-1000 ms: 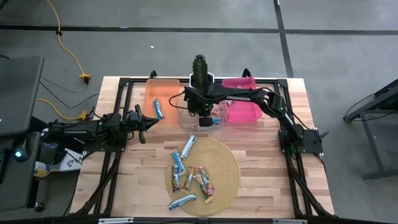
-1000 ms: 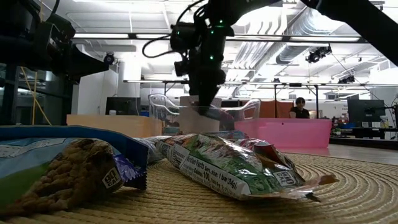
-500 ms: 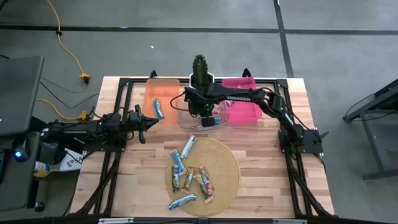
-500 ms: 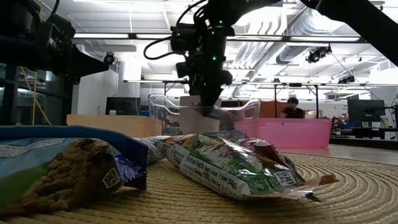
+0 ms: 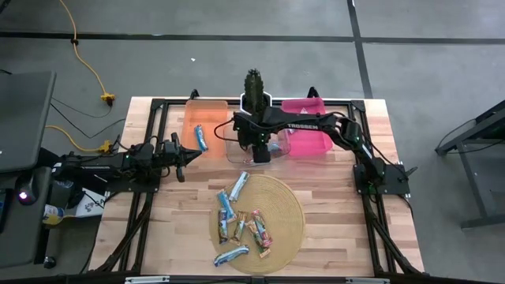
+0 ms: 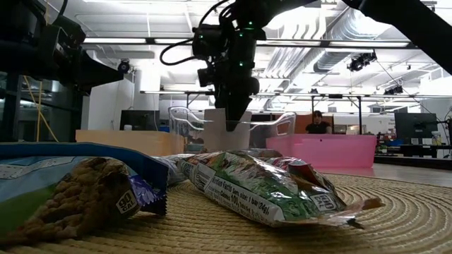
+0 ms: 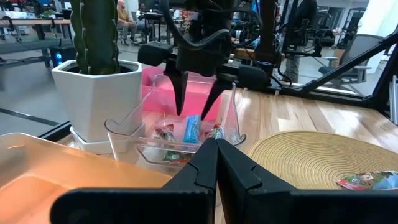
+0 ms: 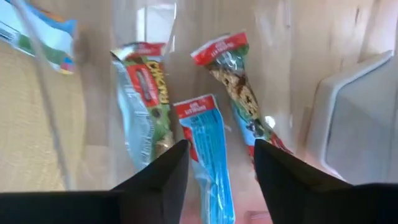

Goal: Pick and place Granola Bars by type
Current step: Put the yellow granola bar into the red bin

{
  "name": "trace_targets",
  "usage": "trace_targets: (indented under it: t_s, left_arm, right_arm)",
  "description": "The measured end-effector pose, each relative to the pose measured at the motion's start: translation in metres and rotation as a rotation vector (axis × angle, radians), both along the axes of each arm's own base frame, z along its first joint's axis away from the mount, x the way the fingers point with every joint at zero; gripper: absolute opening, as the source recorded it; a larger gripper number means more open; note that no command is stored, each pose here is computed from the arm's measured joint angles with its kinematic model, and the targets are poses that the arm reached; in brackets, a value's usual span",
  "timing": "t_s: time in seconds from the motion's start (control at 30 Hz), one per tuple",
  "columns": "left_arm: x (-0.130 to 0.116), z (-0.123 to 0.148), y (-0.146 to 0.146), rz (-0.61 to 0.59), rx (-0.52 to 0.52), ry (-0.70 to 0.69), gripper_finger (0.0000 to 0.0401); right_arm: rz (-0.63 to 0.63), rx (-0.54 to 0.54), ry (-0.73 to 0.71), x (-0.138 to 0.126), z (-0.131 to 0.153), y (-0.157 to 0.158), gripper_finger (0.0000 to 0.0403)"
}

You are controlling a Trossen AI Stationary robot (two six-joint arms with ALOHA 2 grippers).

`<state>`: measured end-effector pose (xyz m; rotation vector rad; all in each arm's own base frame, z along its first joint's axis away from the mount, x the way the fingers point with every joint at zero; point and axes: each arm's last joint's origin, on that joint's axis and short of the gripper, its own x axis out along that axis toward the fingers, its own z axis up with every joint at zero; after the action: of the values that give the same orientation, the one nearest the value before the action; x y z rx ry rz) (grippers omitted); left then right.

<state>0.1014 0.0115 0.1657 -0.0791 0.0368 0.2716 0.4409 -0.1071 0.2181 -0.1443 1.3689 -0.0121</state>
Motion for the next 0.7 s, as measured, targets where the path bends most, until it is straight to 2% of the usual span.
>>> trace_targets:
  t_s: [0.2, 0.33, 0.53, 0.7]
  left_arm:
    - [0.0, 0.0, 0.0, 0.0, 0.0, -0.001, 0.0001]
    - [0.0, 0.0, 0.0, 0.0, 0.0, 0.0, 0.0001]
    - [0.0, 0.0, 0.0, 0.0, 0.0, 0.0, 0.0001]
    - [0.0, 0.0, 0.0, 0.0, 0.0, -0.001, 0.0001]
  right_arm:
    - [0.032, 0.01, -0.088, 0.005, 0.015, 0.015, 0.02]
    - [0.106, 0.011, -0.157, 0.008, 0.028, 0.031, 0.0212]
    - [0.39, 0.057, -0.248, 0.012, 0.043, 0.065, 0.0216]
    - [0.638, -0.027, -0.243, 0.014, 0.043, 0.098, 0.0217]
